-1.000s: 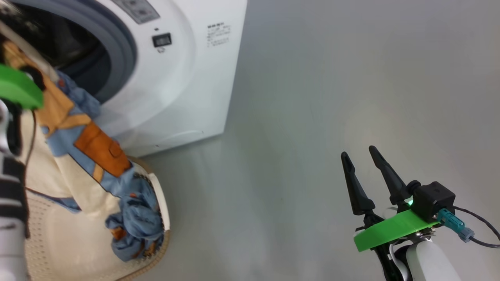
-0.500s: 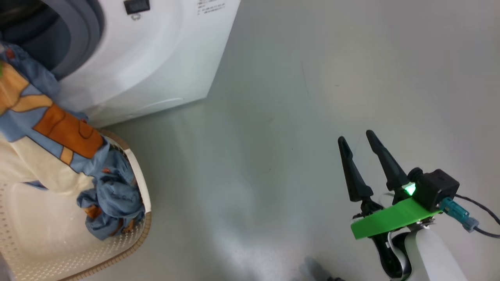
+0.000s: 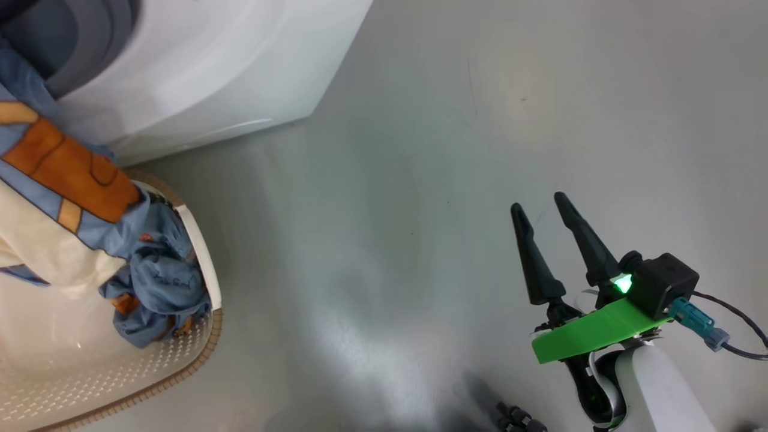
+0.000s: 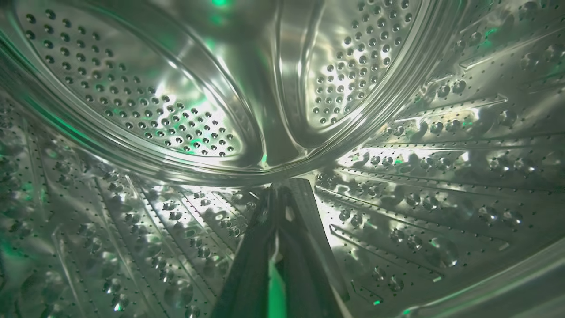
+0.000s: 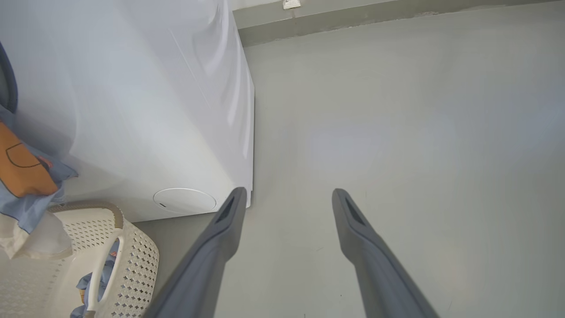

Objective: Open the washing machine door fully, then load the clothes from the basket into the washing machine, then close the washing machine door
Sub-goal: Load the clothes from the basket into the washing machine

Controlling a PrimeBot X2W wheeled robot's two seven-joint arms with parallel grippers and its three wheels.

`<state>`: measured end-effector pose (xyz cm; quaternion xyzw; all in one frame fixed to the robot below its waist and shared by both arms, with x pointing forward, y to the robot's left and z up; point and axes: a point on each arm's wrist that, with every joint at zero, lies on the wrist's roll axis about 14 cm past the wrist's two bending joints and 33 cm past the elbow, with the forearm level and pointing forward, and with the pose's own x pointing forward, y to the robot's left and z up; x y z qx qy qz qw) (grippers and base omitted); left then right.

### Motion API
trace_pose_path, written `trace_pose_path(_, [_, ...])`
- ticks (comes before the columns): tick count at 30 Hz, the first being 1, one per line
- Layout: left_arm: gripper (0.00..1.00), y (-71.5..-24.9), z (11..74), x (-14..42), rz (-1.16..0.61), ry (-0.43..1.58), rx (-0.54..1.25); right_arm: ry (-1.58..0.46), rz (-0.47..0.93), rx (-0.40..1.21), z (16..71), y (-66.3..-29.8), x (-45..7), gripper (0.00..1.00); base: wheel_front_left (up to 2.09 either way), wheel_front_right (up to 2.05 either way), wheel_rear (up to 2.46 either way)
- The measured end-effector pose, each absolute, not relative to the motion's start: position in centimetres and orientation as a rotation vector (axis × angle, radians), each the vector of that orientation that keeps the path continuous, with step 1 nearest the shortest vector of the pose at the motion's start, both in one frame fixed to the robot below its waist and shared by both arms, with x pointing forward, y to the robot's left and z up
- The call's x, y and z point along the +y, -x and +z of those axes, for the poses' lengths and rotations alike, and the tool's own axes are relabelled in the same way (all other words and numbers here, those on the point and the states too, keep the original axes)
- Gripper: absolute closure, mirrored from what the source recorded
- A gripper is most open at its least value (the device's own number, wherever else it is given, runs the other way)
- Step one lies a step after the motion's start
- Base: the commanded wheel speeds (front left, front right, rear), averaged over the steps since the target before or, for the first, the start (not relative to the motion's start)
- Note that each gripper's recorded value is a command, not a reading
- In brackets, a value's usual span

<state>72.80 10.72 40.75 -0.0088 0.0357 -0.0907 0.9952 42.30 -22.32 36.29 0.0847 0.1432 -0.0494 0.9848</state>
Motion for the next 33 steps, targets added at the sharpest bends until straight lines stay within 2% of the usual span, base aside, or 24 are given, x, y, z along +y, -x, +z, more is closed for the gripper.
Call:
trace_pose_path(7, [1.00, -74.9, 42.5, 10.6, -0.189, -0.043, -0.019, -0.170, -0.093, 0.309, 35.3, -42.6, -22.1, 0.00, 0.00, 0.00, 0.00])
trace_pose_path(13, [1.00, -76.0, 47.4, 9.3, -0.215, -0.092, -0.195, -0.168, -0.086, 0.328, 34.7, -42.4, -21.9, 0.00, 0.00, 0.00, 0.00])
trace_pose_path(16, [1.00, -76.1, 48.2, 9.1, -0.218, -0.091, -0.225, -0.167, -0.089, 0.331, 34.7, -42.3, -22.0, 0.00, 0.00, 0.00, 0.00])
trace_pose_path(22, [1.00, -75.9, 47.4, 9.0, -0.217, -0.071, -0.193, -0.168, -0.087, 0.330, 34.7, -42.3, -21.9, 0.00, 0.00, 0.00, 0.00])
trace_pose_path(26, [1.00, -75.5, 44.2, 8.9, -0.220, -0.054, -0.077, -0.174, -0.079, 0.328, 34.8, -42.4, -21.6, 0.00, 0.00, 0.00, 0.00])
trace_pose_path(27, [0.57, -75.5, 44.2, 8.9, -0.220, -0.054, -0.077, -0.174, -0.079, 0.328, 34.8, -42.4, -21.6, 0.00, 0.00, 0.00, 0.00])
trace_pose_path(28, [0.00, -75.4, 43.7, 9.0, -0.217, -0.050, -0.057, -0.175, -0.078, 0.327, 34.8, -42.5, -21.6, 0.00, 0.00, 0.00, 0.00])
trace_pose_path(33, [0.00, -74.6, 40.5, 9.8, -0.196, -0.048, 0.108, -0.179, -0.069, 0.316, 35.1, -42.8, -21.3, 0.00, 0.00, 0.00, 0.00])
